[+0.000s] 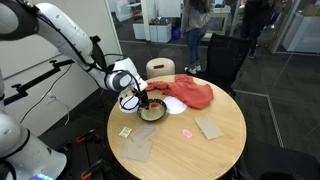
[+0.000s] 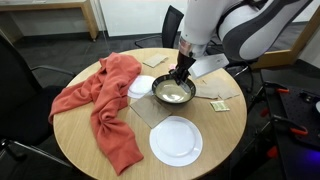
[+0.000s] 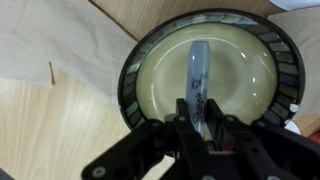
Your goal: Put the marker in the bowl
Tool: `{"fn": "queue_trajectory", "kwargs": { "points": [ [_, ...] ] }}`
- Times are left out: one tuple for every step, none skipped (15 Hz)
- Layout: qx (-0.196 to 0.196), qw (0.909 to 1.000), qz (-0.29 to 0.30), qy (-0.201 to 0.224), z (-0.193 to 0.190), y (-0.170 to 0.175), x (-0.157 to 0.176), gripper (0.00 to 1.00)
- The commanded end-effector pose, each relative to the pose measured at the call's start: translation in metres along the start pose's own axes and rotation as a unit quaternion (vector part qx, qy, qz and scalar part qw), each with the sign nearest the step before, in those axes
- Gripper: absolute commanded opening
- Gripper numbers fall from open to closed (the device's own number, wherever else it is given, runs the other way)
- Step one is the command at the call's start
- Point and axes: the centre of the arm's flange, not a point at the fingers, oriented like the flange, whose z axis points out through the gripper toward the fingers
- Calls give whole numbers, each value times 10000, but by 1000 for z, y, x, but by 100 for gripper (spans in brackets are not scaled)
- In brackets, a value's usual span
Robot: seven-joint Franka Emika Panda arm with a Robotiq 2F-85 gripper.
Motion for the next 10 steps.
{"fn": "queue_trajectory", "kwargs": {
  "points": [
    [-24, 10000, 65, -55, 7, -2, 3, 6],
    [-41, 10000, 55, -47, 7, -2, 2, 34],
    [-32, 10000, 58, -45, 6, -2, 2, 51],
    [-37, 10000, 54, -34, 5, -2, 1, 56],
    [-26, 10000, 60, -26, 3, -2, 1, 63],
    [-4, 10000, 60, -29, 1, -1, 1, 71],
    [4, 10000, 63, -32, 1, 0, 1, 78],
    [33, 10000, 51, -62, -1, 0, 0, 86],
    [76, 9999, 51, -81, -3, 1, -1, 93],
    [91, 9999, 51, -79, -4, 1, -1, 99]
  ]
}}
